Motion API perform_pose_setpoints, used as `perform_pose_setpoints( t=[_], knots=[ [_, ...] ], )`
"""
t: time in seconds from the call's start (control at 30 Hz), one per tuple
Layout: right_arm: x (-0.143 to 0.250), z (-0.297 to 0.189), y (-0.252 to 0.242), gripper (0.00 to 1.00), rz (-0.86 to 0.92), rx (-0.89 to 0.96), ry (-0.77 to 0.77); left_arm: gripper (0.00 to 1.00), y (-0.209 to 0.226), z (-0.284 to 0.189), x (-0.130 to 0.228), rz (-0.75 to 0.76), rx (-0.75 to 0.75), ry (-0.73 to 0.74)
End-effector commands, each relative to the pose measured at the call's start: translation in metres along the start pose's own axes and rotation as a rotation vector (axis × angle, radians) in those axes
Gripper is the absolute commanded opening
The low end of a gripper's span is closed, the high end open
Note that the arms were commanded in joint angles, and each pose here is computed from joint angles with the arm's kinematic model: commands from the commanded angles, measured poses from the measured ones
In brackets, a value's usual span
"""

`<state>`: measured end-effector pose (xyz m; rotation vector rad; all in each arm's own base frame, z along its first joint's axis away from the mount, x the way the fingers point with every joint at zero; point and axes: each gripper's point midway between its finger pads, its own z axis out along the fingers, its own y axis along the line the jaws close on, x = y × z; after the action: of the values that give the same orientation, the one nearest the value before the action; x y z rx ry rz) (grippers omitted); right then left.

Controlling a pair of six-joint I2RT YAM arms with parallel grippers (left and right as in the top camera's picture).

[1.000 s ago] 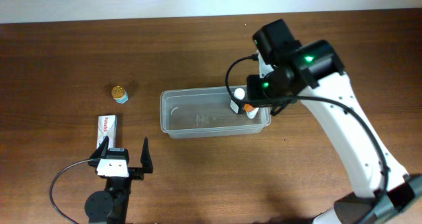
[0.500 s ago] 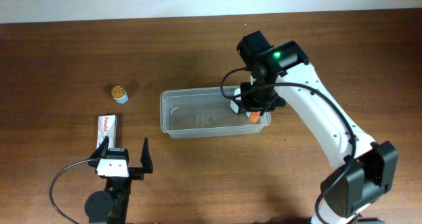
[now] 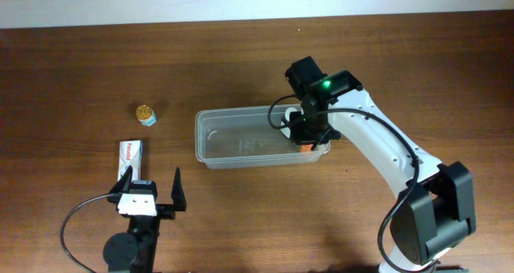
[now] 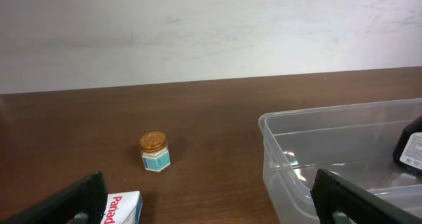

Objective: Pack container
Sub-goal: 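Carry the Redoxon tube over the container and lower it inside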

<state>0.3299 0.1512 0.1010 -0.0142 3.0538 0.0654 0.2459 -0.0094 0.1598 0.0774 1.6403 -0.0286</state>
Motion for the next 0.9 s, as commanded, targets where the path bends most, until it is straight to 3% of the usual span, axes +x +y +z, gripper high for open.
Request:
perform_pose_setpoints(
  t=[0.0, 0.87],
  knots=[
    [0.0024, 0.0068, 0.0001, 0.13, -0.001, 0.016, 0.000, 0.99, -0.0007, 0.0002, 0.0020, 0.015, 0.006, 0.002],
    [0.0032, 0.0078, -0.0027, 0.14, 0.000, 0.027, 0.003, 0.99, -0.0007, 0.0002, 0.0021, 0.015, 0.006, 0.003]
  ],
)
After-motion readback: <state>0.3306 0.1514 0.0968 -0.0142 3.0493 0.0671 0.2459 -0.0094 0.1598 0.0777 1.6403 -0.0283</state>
